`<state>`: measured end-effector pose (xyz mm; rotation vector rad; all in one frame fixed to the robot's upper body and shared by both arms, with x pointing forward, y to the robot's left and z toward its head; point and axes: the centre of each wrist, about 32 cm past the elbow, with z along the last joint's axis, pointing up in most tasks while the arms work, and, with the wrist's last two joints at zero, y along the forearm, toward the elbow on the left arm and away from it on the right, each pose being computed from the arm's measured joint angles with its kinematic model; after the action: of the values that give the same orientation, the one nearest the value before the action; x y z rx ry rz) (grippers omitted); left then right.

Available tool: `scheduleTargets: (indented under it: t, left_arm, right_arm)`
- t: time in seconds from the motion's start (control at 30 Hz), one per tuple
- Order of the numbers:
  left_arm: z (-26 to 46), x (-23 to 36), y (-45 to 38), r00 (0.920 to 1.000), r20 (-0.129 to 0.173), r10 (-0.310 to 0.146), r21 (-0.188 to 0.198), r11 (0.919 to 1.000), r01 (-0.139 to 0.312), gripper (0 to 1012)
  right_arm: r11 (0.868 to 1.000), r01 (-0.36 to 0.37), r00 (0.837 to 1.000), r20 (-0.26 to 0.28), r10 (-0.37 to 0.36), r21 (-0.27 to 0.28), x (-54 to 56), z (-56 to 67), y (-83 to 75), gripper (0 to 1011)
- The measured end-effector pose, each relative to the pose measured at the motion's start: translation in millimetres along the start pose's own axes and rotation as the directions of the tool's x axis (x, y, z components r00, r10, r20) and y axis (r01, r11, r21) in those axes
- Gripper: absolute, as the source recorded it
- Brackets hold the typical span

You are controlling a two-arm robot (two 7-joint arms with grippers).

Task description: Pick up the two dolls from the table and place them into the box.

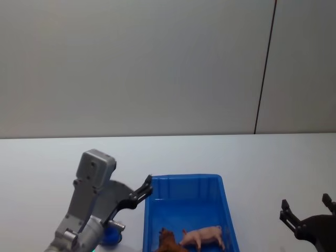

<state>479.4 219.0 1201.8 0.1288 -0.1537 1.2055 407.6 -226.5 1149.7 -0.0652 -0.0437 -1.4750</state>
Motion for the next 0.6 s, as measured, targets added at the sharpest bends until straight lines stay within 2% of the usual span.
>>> scheduleTargets:
  t: [0.17,0.33,0.4,0.5,0.6]
  left_arm:
    - [-3.5,6.8,7.9,0.9994,-0.028,0.019,0.062,0.9979,-0.017,1001]
    - [-8.3,13.5,13.1,0.9980,-0.055,0.031,0.123,0.9921,-0.024,1001]
    - [-10.0,15.5,13.9,0.9976,-0.060,0.035,0.139,0.9900,-0.026,1001]
    - [-16.6,21.2,14.5,0.9966,-0.073,0.038,0.182,0.9831,-0.024,1001]
    - [-20.3,24.2,13.8,0.9961,-0.080,0.036,0.203,0.9789,-0.019,1001]
  right_arm:
    - [1.000,0.001,1.000,0.000,-0.001,0.001,0.2,0.1,-0.1,1001]
    - [1.000,0.001,1.000,0.000,-0.001,0.002,0.4,0.2,-0.2,1001]
    - [1.000,0.002,1.000,0.000,-0.002,0.002,0.4,0.2,-0.3,1001]
    - [1.000,0.002,1.000,0.000,-0.002,0.002,0.5,0.1,-0.3,1001]
    - [1.000,0.002,1.000,0.000,-0.002,0.002,0.4,0.1,-0.4,1001]
